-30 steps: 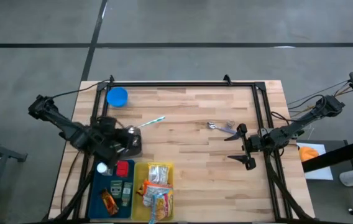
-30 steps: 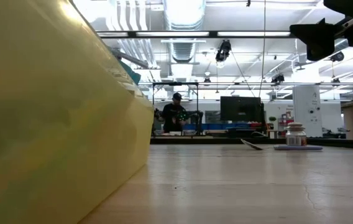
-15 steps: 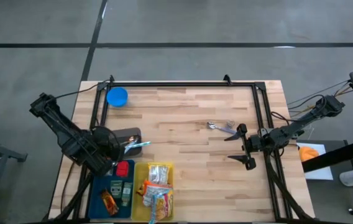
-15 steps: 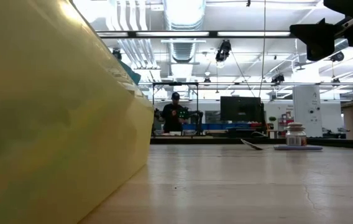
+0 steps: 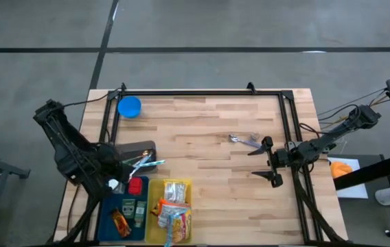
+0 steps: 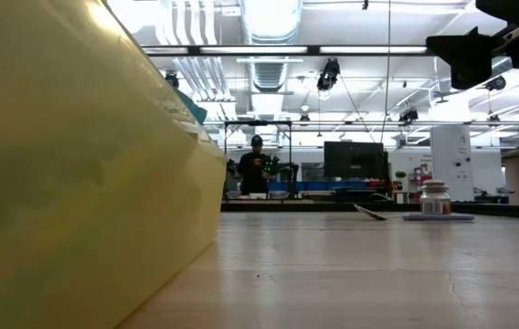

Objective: Pick & Place Food Item
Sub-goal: Put the patterned blue spoon into the gray bin

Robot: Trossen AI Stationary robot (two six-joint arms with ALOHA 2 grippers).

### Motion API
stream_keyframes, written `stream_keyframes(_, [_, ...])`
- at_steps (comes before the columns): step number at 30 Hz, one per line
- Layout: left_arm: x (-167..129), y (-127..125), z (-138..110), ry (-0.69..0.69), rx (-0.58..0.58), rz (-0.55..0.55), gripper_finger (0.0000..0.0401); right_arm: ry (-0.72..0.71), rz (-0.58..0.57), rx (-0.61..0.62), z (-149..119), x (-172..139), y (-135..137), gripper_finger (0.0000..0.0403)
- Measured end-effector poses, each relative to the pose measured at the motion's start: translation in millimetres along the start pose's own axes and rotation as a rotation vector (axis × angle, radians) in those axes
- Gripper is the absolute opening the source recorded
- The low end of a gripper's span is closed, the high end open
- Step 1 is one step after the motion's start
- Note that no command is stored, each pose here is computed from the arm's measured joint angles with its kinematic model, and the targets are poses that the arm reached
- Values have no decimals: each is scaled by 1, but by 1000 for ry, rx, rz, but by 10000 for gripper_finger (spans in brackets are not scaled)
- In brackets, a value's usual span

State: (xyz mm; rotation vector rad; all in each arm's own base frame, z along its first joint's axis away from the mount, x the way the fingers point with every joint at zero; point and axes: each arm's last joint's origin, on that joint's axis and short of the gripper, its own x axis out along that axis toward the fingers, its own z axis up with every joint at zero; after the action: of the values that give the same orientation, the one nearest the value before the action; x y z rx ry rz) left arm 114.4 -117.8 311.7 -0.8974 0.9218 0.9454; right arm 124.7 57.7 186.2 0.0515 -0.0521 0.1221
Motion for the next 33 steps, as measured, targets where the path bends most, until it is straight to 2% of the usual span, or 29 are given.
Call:
stream_keyframes(5, [-9, 9, 9, -32, 29, -96, 10, 0, 0, 0, 0, 0, 0, 338])
stream_keyframes(15, [-24, 35, 32, 75, 195, -189, 10, 0, 0, 0, 0, 0, 0, 338])
stream_keyframes(20, [-29, 46, 42, 78, 353, -248, 10, 1, 0, 0, 0, 0, 0, 338])
stream_keyframes(26, [-30, 48, 44, 76, 476, -262, 10, 0, 0, 0, 0, 0, 0, 338])
stream_keyframes(29, [-28, 49, 42, 95, 584, -253, 10, 1, 0, 0, 0, 0, 0, 338])
stream_keyframes(33, [-21, 50, 39, 99, 640, -227, 10, 0, 0, 0, 0, 0, 0, 338])
